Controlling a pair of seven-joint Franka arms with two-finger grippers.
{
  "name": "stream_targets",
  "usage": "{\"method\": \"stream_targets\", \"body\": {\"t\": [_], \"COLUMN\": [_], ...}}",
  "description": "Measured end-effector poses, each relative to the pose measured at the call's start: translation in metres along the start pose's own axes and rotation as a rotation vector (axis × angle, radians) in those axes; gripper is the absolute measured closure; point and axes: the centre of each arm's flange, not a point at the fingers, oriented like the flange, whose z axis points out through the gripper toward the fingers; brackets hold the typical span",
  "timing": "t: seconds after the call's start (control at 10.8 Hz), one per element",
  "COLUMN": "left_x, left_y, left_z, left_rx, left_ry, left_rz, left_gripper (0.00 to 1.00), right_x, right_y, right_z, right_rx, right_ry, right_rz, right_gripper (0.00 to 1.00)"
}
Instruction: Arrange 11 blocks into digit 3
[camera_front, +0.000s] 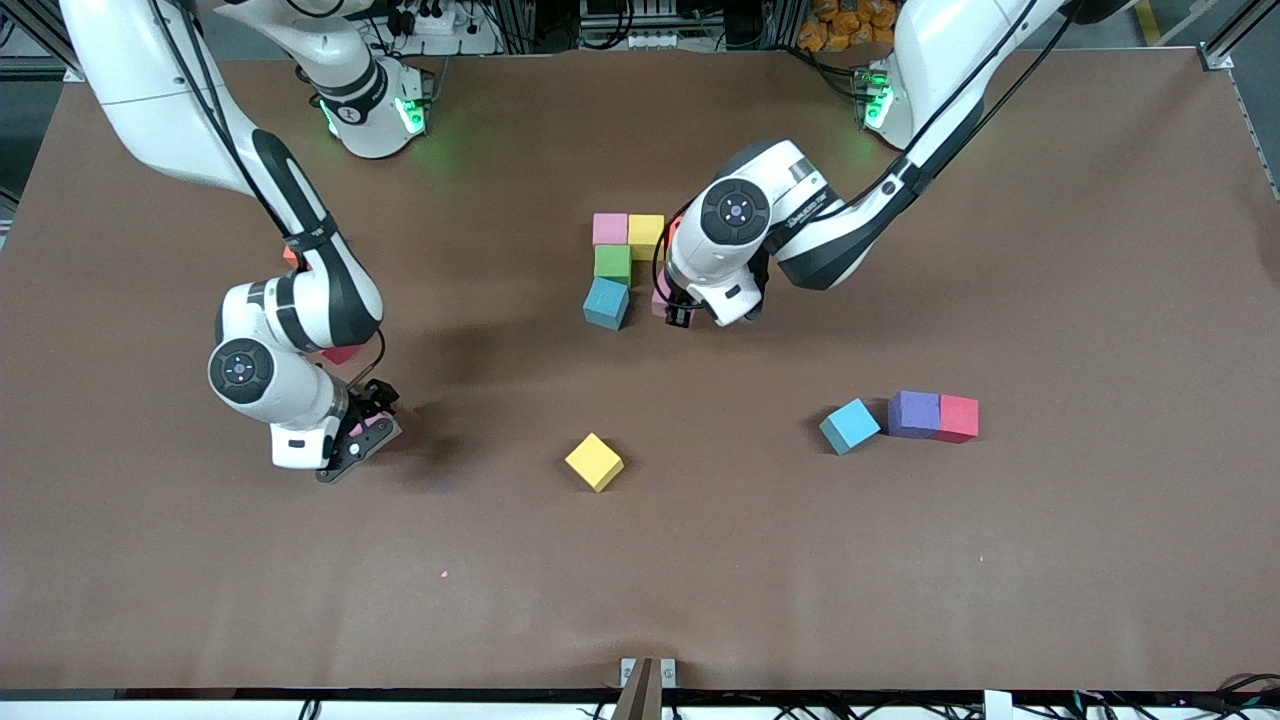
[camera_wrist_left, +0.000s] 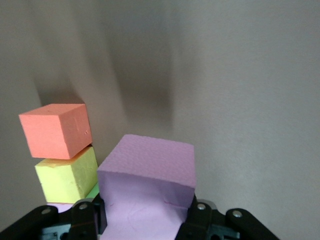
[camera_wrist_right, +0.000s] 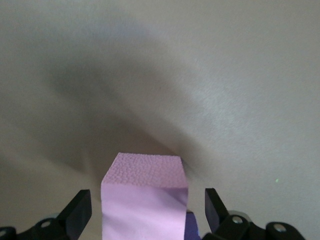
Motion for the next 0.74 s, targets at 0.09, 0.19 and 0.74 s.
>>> {"method": "stream_targets", "body": {"t": [0.09, 0.19, 0.74], "left_x": [0.004, 0.009, -0.008], "left_y": [0.000, 0.002, -0.008], "left_z": [0.012, 0.022, 0.076], "left_rx": [-0.011, -0.019, -0.111], "left_ry": [-0.014, -0.020, 0.031], "left_rz": [-0.048, -0.102, -0.286], "left_gripper": [0.44, 0.44, 0.44], "right_x": [-0.004, -0.007, -0.002], "right_y": [-0.003, -0.006, -0.008], "right_z": [0.008, 0.018, 0.016], "right_rx": [0.005, 0.005, -0.009], "right_ry": [0.001, 0.008, 0.042], "right_rz": [0.003, 0.003, 0.003], "right_gripper": [0.00, 0.00, 0.42]}}
